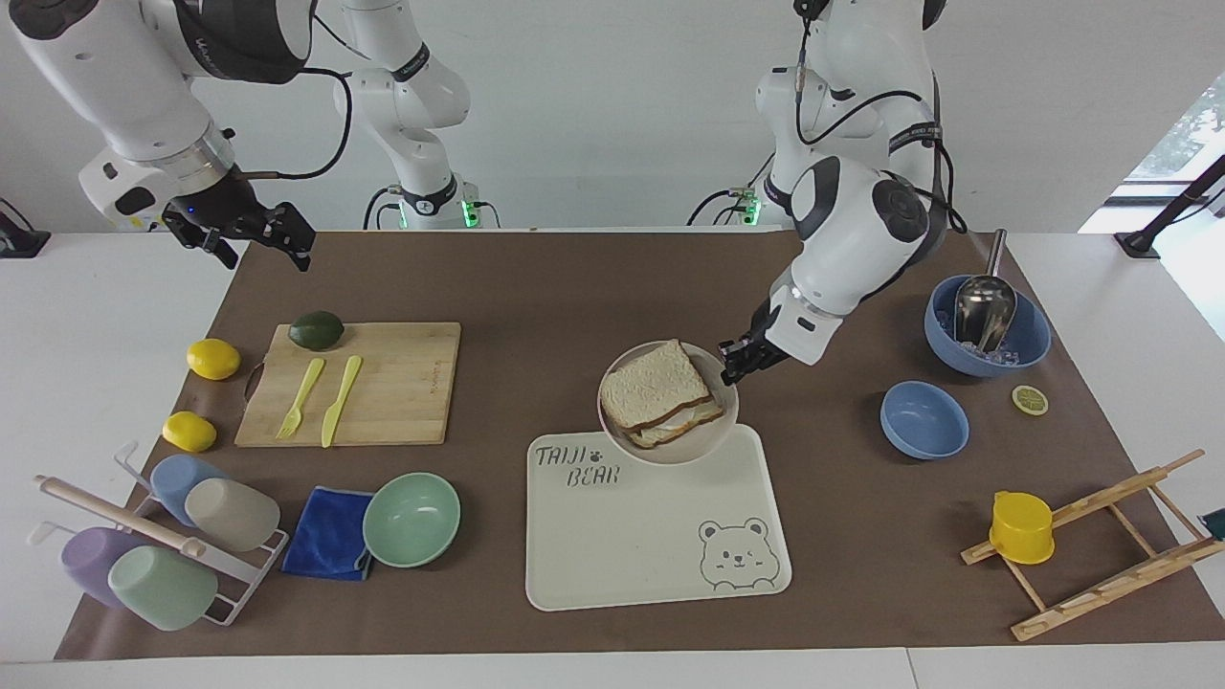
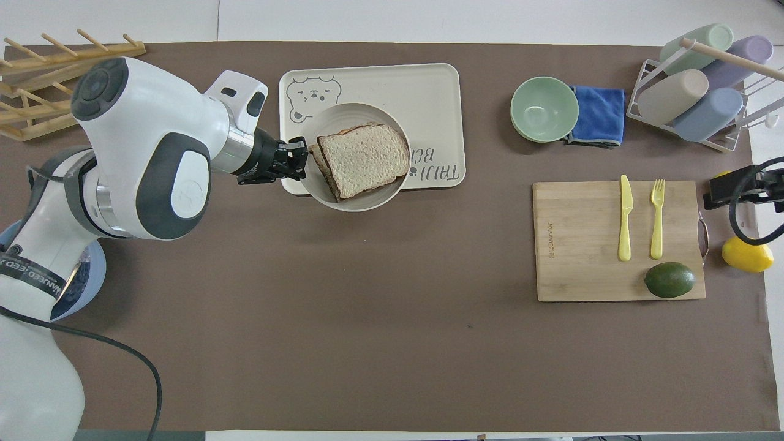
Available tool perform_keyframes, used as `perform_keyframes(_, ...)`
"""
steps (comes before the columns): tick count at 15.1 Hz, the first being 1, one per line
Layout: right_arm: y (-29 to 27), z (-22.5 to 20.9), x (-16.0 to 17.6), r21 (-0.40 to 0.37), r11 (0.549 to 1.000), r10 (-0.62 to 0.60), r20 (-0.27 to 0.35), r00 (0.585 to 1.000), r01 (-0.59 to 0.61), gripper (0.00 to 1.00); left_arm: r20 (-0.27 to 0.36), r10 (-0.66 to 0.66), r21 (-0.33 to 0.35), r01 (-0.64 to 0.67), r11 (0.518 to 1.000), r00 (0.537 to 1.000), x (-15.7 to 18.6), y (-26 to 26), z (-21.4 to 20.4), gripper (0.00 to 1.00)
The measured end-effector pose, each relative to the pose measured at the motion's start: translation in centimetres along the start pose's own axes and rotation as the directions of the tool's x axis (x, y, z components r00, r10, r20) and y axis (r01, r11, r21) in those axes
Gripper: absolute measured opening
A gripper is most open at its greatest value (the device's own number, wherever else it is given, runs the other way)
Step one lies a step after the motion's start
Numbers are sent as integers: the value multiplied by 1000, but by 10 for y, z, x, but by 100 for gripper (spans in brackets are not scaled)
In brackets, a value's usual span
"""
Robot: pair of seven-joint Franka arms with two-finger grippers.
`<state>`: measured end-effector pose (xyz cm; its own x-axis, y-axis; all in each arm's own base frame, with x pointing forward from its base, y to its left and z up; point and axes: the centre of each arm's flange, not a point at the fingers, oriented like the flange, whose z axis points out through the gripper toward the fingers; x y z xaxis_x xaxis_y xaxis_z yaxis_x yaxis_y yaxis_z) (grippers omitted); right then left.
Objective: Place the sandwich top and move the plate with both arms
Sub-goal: 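Lift and carry the plate with the left gripper onto the bear tray, then lower the plate onto the tray and open the left gripper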
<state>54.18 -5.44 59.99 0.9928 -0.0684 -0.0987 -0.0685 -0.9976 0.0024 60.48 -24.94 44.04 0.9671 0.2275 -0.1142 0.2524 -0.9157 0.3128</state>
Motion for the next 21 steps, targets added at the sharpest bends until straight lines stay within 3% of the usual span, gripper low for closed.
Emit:
perform_keyframes(8, -1, 0, 0, 0, 1000, -1, 0, 1000, 1, 100, -7, -52, 8, 52, 999, 999, 74, 1, 69, 4)
perform_keyframes(18, -1, 0, 0, 0, 1000, -1, 0, 1000, 1, 100, -85, -78, -10, 77, 997, 993, 59, 17, 129, 4)
perform_keyframes(21, -1, 0, 0, 0, 1000, -1, 0, 1000, 1, 100, -83, -78, -6, 78, 997, 993, 60, 15, 117, 32)
